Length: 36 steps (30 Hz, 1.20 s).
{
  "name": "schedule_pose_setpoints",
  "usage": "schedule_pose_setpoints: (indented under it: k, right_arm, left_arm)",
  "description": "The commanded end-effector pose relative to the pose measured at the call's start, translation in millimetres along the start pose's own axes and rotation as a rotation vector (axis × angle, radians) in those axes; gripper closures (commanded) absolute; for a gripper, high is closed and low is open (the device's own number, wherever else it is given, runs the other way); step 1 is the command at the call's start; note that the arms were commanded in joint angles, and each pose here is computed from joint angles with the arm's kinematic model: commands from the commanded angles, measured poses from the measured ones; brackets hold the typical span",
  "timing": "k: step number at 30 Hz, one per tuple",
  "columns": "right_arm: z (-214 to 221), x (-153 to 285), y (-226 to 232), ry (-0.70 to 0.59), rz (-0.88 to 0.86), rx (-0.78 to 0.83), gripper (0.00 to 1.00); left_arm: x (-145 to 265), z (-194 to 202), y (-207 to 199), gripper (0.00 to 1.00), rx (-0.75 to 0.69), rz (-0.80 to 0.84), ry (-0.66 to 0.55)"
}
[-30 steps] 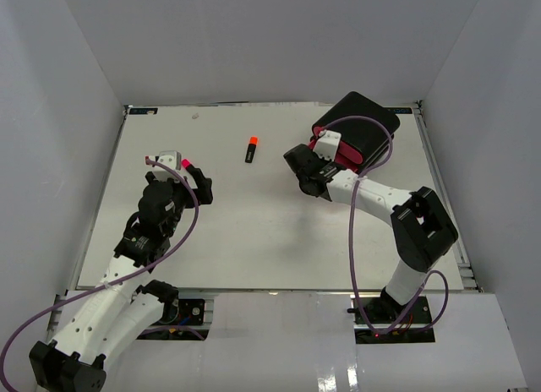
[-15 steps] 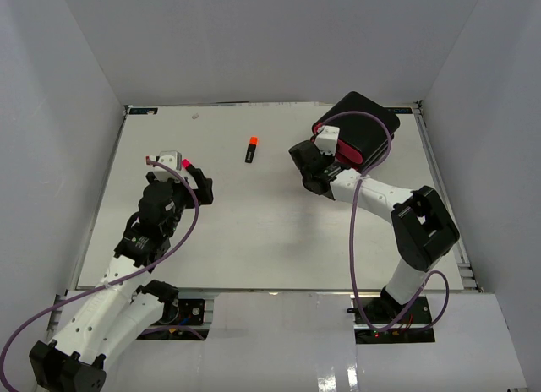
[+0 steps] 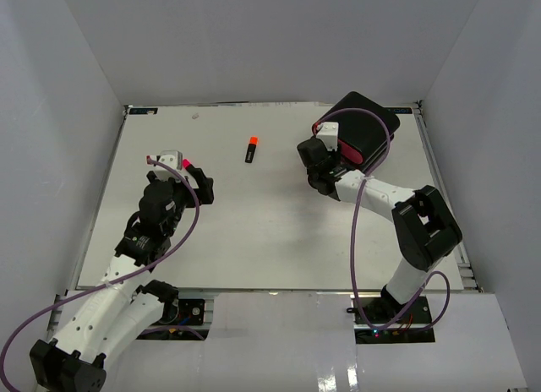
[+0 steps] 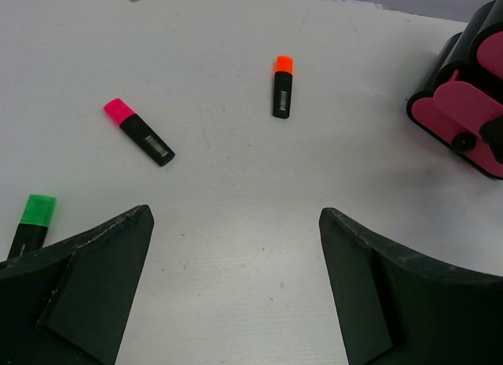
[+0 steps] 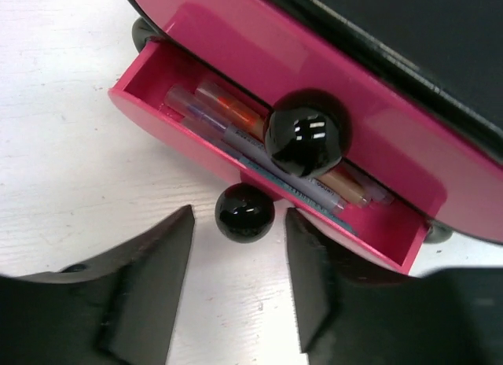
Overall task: Sort the stationery into containers
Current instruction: Close the drawer in the storage box.
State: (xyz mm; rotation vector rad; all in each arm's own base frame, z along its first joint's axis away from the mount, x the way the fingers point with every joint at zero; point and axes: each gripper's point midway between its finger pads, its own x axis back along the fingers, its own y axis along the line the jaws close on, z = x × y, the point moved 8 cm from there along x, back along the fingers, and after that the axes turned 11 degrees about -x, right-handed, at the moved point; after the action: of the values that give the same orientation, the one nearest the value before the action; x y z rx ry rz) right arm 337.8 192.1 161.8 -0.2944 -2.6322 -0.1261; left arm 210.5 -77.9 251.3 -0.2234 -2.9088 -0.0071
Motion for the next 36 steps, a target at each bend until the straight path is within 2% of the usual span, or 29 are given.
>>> schedule_pose_setpoints:
  k: [1,8,10,16,22,32,36]
  right_arm:
    - [-26.6,-0.4,-1.7,-0.088,-0.025,-0.021,0.42]
    - [-30.2,-6.9,-7.6,-0.098,-0.045,0.001,0.36]
    - [-30.5,-7.1,-7.2,-0.107,-0.060,0.015,0.29]
    - [-34.1,-9.0,-9.2,-0.114,-0.064,0.039,0.19]
    - [-31.5,-7.7,-12.7,-0.109,-0.076,0.061,0.04]
    - [-40.2,17.4,-21.7,-0.113,-0.168,0.121,0.03]
    - [-53.4,39.5,-29.3,-0.127,-0.223,0.147,0.07]
  left_arm:
    - [-0.3,0.3,0.4,0.02,0.003,0.002,-0.006]
    - [-0.4,0.9,0.7,0.02,0.000,0.000,-0.004]
    - [-0.7,1.2,0.7,0.02,0.001,-0.001,-0.003]
    - [-1.6,1.7,0.5,0.02,-0.002,0.000,0.000]
    - [-1.8,2.0,0.1,0.02,-0.002,0.003,0.002]
    - [-1.0,1.0,-0.3,0.02,0.000,0.009,-0.004]
    - [-1.0,0.7,-1.3,0.02,0.000,0.018,-0.003]
